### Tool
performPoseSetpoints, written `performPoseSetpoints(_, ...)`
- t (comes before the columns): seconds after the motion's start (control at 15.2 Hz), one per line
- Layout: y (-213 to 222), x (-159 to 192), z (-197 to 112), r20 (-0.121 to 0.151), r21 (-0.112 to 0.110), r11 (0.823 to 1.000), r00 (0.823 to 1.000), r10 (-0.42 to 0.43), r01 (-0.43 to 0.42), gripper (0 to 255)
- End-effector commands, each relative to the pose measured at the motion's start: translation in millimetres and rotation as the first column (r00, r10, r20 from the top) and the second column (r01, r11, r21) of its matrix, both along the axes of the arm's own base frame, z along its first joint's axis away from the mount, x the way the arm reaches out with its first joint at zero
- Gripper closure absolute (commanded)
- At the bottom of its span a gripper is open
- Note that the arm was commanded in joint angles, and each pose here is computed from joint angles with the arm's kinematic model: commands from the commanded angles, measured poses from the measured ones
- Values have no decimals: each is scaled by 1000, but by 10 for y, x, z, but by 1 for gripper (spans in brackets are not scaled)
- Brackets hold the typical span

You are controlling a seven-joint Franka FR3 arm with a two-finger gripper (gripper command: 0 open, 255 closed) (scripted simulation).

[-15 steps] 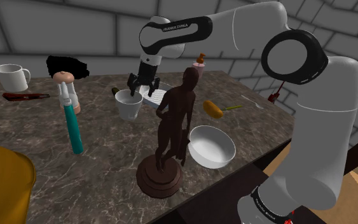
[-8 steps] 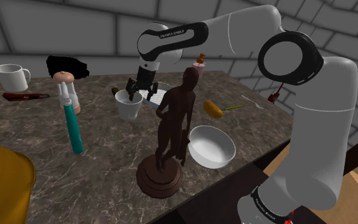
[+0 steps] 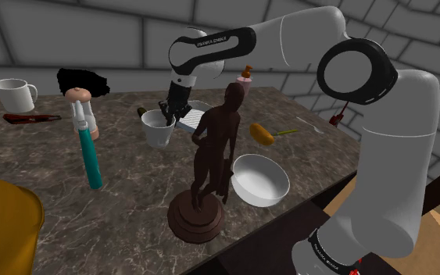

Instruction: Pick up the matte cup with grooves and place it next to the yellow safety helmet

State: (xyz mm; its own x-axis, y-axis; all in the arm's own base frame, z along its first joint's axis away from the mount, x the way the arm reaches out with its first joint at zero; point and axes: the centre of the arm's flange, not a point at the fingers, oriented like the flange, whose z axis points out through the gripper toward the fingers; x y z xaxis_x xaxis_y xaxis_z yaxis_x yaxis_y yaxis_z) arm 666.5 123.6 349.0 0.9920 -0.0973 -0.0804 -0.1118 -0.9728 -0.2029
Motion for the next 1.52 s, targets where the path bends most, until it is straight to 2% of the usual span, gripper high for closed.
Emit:
performPoseSetpoints(0.0,1,-1,-4,-1,0,1000,1000,0,0,255)
performPoseSetpoints(0.33,1,-1,-4,-1,0,1000,1000,0,0,255)
performPoseSetpoints(1.45,1,-1,893,-1,0,1000,1000,0,0,255)
